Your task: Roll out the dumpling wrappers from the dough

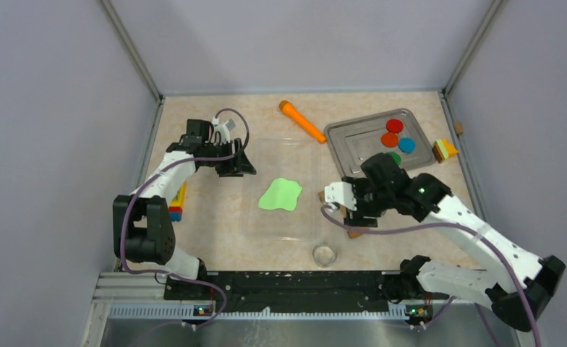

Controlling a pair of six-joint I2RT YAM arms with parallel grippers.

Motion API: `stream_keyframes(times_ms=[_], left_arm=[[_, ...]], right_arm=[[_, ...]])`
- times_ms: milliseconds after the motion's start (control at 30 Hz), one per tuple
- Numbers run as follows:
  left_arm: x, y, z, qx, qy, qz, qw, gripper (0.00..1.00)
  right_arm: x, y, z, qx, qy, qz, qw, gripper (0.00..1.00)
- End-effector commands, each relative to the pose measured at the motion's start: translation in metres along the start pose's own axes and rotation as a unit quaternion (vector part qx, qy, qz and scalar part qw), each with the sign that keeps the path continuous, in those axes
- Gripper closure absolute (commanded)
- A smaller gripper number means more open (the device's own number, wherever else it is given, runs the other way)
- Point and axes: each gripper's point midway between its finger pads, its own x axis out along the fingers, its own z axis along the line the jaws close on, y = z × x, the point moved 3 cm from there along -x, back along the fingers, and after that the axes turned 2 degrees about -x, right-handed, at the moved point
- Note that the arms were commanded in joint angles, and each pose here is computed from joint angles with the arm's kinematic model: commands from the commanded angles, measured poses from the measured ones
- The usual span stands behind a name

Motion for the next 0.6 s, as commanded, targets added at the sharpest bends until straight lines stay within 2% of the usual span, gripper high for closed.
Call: stream_keyframes(times_ms=[0, 133, 233, 333, 467, 567], left_arm=[[-0.008, -0.018, -0.01, 0.026, 0.01, -0.03, 0.999, 0.41], [-0.012, -0.017, -0.012, 0.027, 0.007, -0.03, 0.999, 0.41], [-0.016, -0.016, -0.012, 0.03, 0.002, -0.033, 0.999, 0.41], [-0.017, -0.014, -0.008, 0.027, -0.004, -0.035, 0.999, 0.41], [-0.017, -0.016, -0.002, 0.021, -0.011, -0.04, 0.999, 0.41], [-0.02, -0.023, 0.002, 0.034, -0.026, -0.046, 0.998, 0.41]], right_arm=[[0.039, -0.031, 0.0, 0.191, -0.084, -0.008, 0.978, 0.35], [0.06, -0.048, 0.005, 0.25, -0.118, -0.045, 0.96, 0.39], [0.074, -0.038, 0.018, 0.282, -0.14, -0.015, 0.949, 0.48], [0.083, -0.037, 0.023, 0.291, -0.151, -0.013, 0.945, 0.5], [0.099, -0.038, 0.038, 0.269, -0.154, 0.008, 0.951, 0.52], [0.107, -0.041, 0.055, 0.218, -0.141, 0.031, 0.965, 0.51]])
